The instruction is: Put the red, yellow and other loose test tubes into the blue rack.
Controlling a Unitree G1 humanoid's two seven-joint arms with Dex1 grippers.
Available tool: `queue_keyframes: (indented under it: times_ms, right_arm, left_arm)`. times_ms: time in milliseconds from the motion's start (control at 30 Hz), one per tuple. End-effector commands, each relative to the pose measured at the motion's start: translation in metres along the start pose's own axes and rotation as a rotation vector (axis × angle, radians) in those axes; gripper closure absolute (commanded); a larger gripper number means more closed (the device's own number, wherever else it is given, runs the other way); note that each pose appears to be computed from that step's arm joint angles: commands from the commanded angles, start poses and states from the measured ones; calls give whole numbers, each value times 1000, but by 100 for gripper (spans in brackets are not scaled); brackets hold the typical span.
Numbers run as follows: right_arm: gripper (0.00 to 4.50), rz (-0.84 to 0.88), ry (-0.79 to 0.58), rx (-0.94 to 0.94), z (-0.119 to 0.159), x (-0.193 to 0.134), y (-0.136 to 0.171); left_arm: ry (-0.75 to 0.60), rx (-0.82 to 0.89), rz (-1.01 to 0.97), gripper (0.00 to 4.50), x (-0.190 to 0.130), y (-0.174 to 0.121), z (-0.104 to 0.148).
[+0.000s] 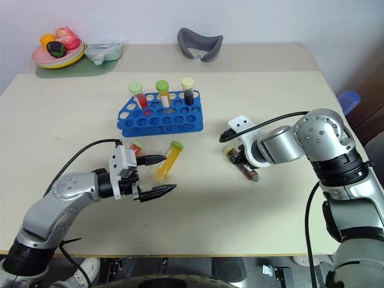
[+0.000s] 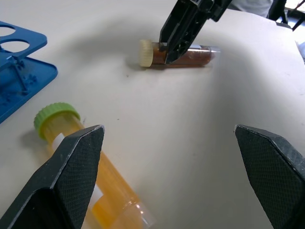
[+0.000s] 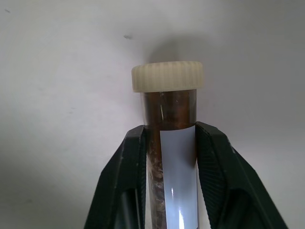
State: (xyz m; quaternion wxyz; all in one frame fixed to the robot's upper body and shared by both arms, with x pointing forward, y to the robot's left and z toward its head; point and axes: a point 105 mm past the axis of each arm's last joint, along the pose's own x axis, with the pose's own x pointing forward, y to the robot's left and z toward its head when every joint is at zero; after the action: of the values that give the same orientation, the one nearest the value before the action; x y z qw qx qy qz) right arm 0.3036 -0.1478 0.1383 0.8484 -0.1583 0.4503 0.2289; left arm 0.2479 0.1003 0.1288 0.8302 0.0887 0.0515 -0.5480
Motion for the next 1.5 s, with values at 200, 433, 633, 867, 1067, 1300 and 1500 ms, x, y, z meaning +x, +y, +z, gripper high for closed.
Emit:
queue_keyframes:
  times_ms: [200, 433, 633, 867, 1067, 1300, 1500]
  right_arm:
    - [331, 31, -568, -69, 84, -60, 21]
    - [331, 20, -1234, 6, 138, -85, 29]
    - [331, 66, -1365, 92, 139, -41, 45]
    - [331, 103, -1427, 119, 145, -14, 58]
    - [331, 89, -1441, 114, 145, 6, 58]
    - [331, 47, -1459, 108, 144, 16, 53]
    - [331, 12, -1466, 112, 142, 20, 49]
  left_arm:
    - [-28, 31, 138, 0, -18, 23, 6]
    - [-119, 36, 453, 0, -39, 67, 6]
    - [-201, 43, 593, 0, -51, 77, 8]
    - [-279, 23, 627, 0, -52, 75, 20]
    - [-301, 38, 605, 0, -48, 68, 38]
    - [-295, 1, 563, 0, -47, 57, 47]
    - [-276, -7, 552, 0, -46, 55, 48]
